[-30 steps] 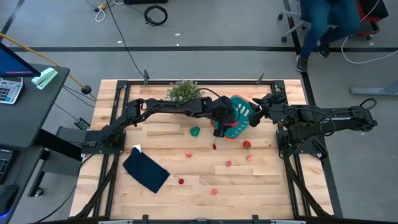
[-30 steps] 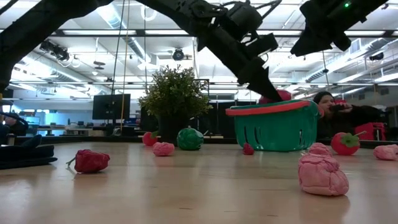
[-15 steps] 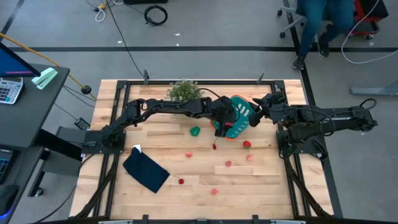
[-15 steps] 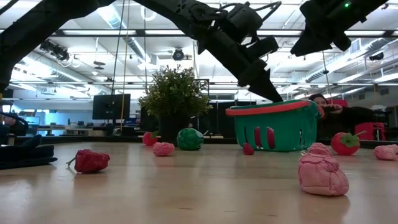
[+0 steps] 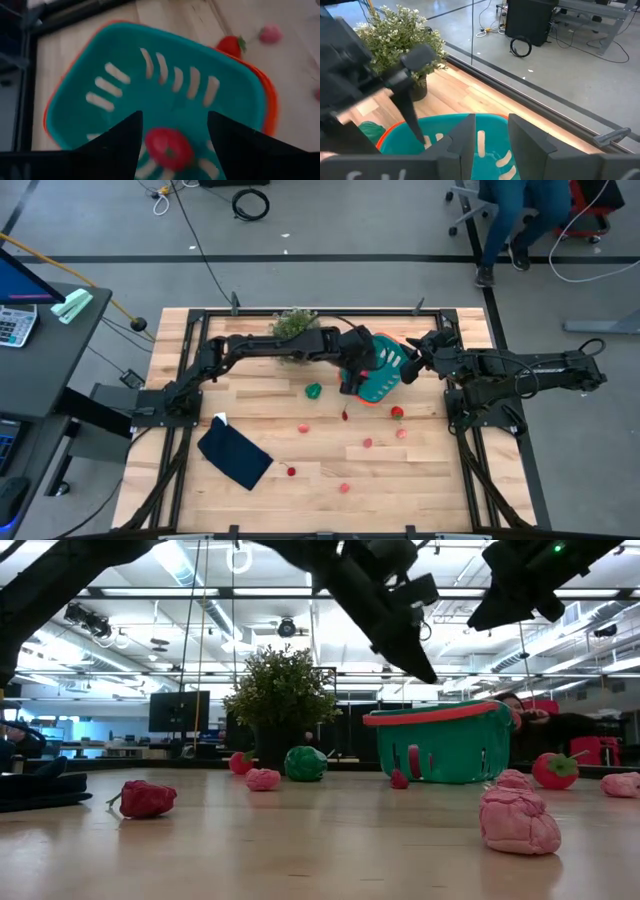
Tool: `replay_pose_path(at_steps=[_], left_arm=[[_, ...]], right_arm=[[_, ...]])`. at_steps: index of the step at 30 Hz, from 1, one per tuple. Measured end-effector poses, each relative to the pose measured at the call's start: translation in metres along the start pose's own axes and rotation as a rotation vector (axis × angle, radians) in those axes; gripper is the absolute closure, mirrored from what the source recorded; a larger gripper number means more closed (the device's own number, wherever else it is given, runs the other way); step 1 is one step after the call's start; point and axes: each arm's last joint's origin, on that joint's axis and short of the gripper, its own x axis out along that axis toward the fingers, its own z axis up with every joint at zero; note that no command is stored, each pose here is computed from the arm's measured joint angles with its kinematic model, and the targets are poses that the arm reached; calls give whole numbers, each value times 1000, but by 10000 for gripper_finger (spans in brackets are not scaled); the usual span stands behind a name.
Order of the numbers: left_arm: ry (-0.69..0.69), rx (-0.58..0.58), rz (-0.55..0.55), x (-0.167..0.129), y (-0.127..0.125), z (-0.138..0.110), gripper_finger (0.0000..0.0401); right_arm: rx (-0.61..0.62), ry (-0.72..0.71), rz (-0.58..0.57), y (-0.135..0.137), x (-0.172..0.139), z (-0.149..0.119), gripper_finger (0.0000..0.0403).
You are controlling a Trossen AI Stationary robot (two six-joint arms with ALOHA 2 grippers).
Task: Pick and placing Produce into tupperware
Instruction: Put the red strawberry into the basket
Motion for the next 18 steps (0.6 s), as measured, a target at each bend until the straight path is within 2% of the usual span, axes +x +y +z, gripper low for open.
replay_pose_path(at_steps=[5,10,15,18], left_arm=[[158,-14,-70,-20,-2,-1,180],[247,-11,-109,-55,1,10,190],[266,-79,-107,-96,2,17,205],[294,-112,-88,-126,3,17,213]], right_arm=[[22,38,55,1,0,-2,279],[26,85,146,4,0,-3,279],[32,182,335,10,-2,-5,279],[91,261,456,13,-4,-7,279]])
